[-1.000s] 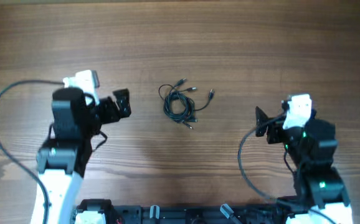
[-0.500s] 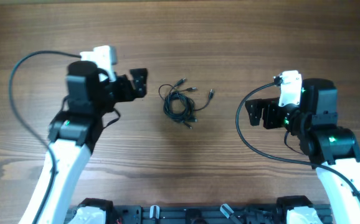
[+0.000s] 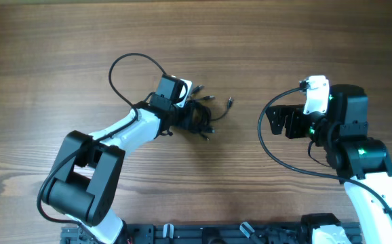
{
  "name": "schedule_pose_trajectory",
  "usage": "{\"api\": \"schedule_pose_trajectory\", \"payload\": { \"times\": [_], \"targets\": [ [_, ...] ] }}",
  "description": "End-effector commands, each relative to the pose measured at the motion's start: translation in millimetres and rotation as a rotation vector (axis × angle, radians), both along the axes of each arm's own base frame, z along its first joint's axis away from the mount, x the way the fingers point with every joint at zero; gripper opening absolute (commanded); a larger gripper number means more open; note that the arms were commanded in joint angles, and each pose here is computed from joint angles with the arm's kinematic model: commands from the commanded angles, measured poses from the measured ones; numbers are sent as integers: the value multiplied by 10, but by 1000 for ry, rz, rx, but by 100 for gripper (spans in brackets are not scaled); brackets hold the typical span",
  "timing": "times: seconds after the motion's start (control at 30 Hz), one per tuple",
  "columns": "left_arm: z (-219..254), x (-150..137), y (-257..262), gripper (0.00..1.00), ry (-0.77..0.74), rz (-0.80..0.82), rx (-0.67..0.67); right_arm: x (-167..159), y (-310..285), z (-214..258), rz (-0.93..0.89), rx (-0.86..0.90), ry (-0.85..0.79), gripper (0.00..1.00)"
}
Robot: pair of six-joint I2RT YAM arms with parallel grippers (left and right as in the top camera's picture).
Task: Untangle cables
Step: 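Move the left gripper to the cable bundle and grasp a cable, then reach the right gripper into the bundle and grasp another cable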
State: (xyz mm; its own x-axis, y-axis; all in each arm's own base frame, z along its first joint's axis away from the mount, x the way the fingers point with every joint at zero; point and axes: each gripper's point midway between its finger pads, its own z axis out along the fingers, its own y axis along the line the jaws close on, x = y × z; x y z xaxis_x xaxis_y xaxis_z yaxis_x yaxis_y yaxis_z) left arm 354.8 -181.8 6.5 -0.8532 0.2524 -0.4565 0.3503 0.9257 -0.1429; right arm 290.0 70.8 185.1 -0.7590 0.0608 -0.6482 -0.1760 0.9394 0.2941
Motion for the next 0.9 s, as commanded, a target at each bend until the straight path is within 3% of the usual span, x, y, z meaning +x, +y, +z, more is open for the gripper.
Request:
{"api": "schedule_pose_trajectory", "payload": {
  "times": [0.0,0.13,0.23,0.33,0.5,0.7,0.87],
  "targets": [
    [-18,20,-1,29,4,4,14,36,28,100,-10,35,-10,91],
    [-4,-101,-181,4,68,24,-77,33,29,82,-67,87,27,91],
    [317,-132,-551,4,58,22,-252,-6,56,-40,-119,145,118,91],
    [653,-109,-802,4,40,64,-405,-62,319,-237,-17,259,254,87],
    [724,-218,-995,4,103,92,-488,-92,570,-763,44,307,485,77],
    [773,-343,-1175,4,151,82,-540,-69,852,-1127,69,333,604,51],
    [844,-447,-1282,4,196,22,-595,97,563,-1335,-166,219,600,22]
  ]
}}
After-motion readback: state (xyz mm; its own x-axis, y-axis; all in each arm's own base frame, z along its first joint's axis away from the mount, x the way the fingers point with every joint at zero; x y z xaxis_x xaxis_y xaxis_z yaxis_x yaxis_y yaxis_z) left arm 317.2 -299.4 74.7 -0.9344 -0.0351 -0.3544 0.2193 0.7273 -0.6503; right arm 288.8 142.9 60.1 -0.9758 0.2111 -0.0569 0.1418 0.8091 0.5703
